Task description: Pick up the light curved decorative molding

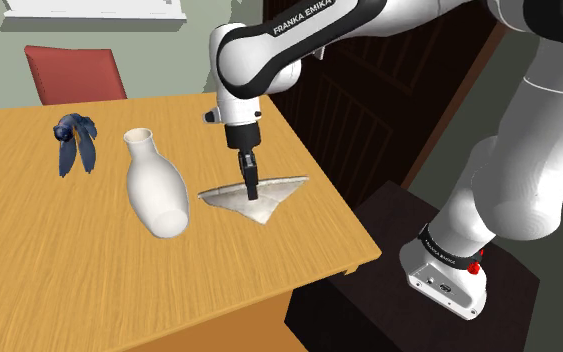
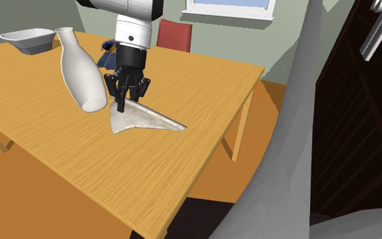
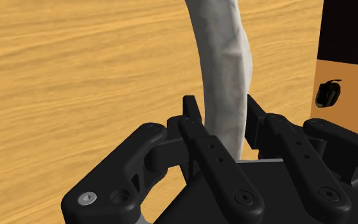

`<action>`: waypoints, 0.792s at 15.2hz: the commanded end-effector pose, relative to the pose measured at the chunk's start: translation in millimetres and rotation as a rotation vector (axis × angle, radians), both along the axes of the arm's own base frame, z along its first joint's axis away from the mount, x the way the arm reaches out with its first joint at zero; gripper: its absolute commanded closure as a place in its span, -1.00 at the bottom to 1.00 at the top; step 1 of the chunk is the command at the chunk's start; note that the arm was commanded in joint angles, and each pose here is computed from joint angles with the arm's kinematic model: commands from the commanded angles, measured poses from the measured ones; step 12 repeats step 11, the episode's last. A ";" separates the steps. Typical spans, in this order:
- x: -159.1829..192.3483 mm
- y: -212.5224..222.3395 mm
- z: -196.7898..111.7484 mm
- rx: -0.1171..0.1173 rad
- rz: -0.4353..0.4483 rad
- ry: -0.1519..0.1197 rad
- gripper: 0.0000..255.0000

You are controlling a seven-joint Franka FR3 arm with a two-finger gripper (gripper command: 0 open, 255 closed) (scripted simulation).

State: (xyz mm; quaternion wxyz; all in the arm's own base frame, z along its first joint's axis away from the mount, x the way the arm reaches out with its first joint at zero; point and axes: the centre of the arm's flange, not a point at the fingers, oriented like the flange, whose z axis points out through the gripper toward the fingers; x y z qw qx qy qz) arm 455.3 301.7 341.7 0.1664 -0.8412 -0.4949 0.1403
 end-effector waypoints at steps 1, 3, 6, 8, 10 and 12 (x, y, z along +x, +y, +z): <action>0.4 0.2 11.4 0.000 0.000 0.000 1.00; 0.4 0.2 21.9 0.000 0.000 0.000 1.00; 0.4 0.2 37.8 0.000 0.000 0.000 1.00; 0.4 0.2 48.3 0.000 0.000 0.000 1.00; 0.4 0.1 54.4 0.000 0.000 0.000 1.00; 0.4 0.2 54.4 0.000 0.000 0.000 1.00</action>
